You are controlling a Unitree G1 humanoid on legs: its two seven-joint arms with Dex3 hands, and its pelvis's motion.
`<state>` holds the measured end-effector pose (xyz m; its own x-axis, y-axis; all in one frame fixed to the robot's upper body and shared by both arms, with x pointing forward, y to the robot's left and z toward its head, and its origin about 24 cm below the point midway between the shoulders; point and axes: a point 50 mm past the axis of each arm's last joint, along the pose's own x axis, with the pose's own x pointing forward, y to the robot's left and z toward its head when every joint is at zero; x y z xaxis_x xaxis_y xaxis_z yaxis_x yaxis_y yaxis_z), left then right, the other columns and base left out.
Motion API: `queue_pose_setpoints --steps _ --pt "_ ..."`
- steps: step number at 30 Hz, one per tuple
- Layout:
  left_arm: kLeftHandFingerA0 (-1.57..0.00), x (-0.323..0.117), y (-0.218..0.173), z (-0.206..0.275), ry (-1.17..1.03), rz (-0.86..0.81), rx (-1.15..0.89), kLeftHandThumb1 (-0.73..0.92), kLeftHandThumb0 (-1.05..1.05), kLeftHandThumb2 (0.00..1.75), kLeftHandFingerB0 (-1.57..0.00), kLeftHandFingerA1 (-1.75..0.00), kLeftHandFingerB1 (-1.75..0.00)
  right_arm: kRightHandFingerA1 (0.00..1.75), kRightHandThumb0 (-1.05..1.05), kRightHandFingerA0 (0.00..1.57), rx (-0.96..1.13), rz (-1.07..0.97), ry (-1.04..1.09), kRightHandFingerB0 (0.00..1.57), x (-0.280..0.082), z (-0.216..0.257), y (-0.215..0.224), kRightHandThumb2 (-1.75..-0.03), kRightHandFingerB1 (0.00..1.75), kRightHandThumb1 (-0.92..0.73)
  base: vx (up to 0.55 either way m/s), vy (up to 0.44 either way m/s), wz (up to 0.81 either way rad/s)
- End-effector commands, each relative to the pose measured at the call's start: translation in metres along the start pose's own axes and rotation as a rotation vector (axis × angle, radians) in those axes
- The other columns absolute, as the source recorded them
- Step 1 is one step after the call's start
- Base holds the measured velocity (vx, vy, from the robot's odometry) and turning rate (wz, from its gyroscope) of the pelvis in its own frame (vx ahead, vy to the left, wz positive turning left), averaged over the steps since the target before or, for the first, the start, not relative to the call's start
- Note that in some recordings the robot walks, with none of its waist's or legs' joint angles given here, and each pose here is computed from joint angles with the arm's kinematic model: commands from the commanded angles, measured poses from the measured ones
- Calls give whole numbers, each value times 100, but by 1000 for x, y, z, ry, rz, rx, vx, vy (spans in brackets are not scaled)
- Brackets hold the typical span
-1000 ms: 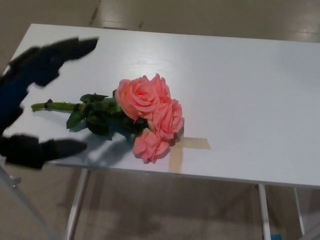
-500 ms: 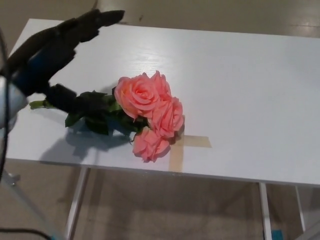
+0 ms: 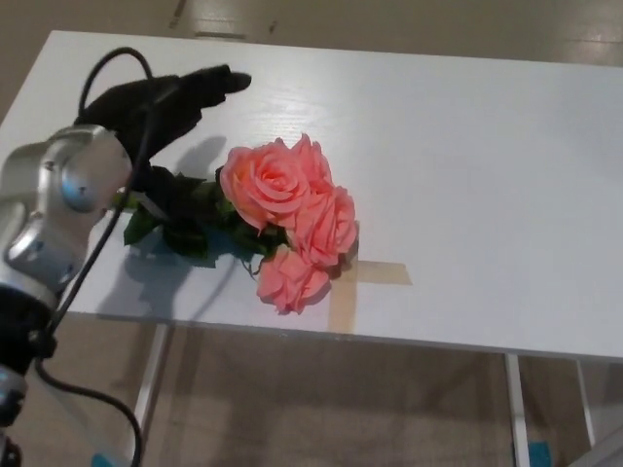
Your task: Use the left hand to pick up the rose and passes it to a human.
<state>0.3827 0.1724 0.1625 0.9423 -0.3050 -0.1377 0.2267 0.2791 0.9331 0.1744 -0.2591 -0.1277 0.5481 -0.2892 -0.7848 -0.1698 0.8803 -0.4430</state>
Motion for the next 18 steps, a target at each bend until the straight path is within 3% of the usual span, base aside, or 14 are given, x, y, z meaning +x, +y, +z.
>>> queue_pose_setpoints --steps 1,18 --pt "0 5 0 -4 76 6 53 32 -46 70 0 -13 -22 53 -32 66 7 4 24 48 -1 -8 -1 -72 46 -58 0 0 0" --pt "0 17 -23 -3 136 -48 46 33 -48 70 0 -14 -21 53 -32 66 21 9 29 48 -1 -9 1 -72 46 -58 0 0 0"
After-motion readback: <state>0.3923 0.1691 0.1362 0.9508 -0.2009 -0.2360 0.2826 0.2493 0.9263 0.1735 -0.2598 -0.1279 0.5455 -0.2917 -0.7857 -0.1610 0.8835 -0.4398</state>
